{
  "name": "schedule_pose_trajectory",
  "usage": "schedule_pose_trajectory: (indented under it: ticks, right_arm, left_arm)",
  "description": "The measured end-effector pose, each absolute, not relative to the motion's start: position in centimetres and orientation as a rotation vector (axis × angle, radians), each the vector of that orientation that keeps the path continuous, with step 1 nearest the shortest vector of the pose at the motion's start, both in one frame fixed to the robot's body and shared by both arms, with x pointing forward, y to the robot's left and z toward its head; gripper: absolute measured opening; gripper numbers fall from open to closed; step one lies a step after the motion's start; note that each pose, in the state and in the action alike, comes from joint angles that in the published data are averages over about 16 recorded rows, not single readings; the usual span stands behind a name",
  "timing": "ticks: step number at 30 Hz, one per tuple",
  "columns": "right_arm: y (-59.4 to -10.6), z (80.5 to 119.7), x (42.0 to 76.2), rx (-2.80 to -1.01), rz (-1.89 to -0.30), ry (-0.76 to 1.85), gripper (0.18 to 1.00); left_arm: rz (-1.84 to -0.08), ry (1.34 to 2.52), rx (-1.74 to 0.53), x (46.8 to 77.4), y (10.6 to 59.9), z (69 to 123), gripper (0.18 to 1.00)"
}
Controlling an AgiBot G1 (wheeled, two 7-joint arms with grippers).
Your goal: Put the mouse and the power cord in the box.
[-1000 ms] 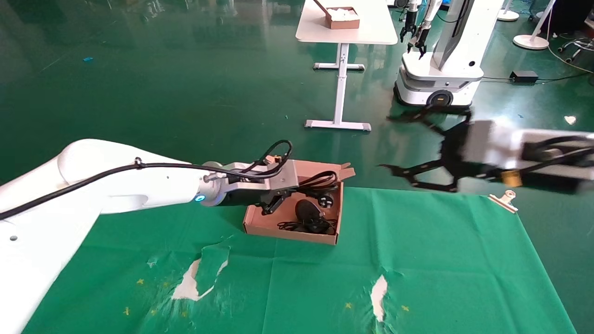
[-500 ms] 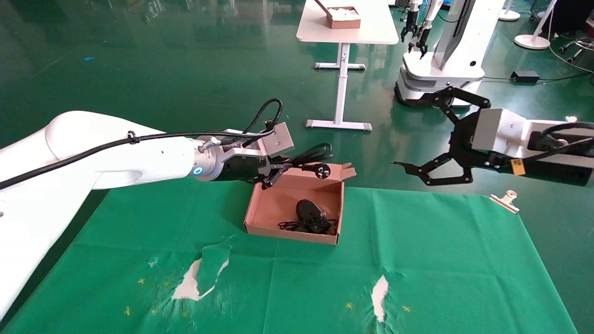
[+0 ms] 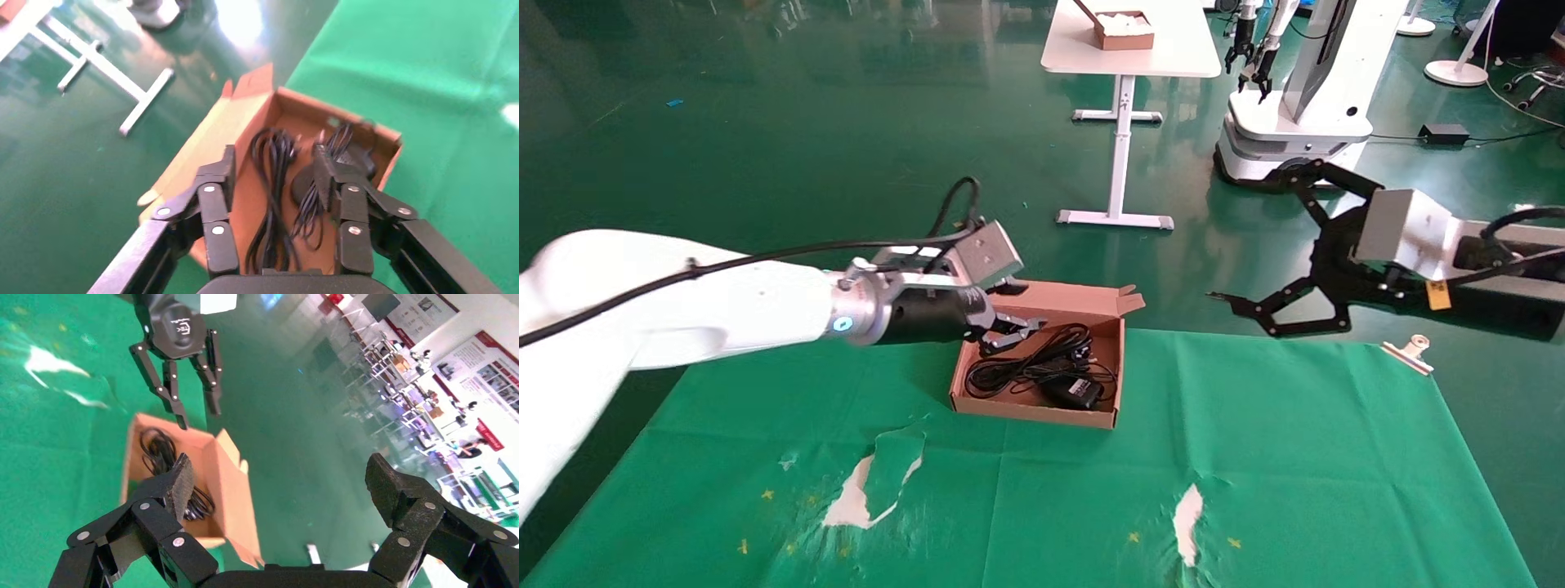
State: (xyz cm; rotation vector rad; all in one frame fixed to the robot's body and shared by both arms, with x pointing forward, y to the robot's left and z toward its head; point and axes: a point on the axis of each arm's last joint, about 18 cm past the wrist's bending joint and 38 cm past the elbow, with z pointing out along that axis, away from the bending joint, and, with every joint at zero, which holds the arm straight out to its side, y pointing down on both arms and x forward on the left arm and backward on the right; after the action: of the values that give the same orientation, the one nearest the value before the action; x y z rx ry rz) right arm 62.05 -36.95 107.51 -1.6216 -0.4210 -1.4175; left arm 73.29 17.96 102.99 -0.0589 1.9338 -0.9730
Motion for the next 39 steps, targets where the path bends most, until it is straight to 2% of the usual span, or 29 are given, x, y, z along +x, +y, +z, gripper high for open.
schedule_pose_trajectory:
  ticks: [19,25,31,39]
  right_arm:
    - [-35.6,104.9,58.4,-1.567,-1.170,-0.331,1.001]
    - [-34.9,104.0,56.8,-1.560,-1.076,-0.311,1.001]
    - [-34.0,103.0,55.1,-1.559,-0.974,-0.292,1.001]
    - [-32.7,101.6,52.4,-1.566,-0.824,-0.269,1.001]
  left_arm:
    - [-1.427,1.928,-0.063,66.4,22.6,99.9,0.839]
    - [-1.537,1.913,-0.032,63.5,24.3,99.5,0.925]
    - [-1.628,1.900,0.015,60.2,25.9,99.3,0.975]
    - [-1.721,1.894,0.102,55.4,27.8,99.3,0.998]
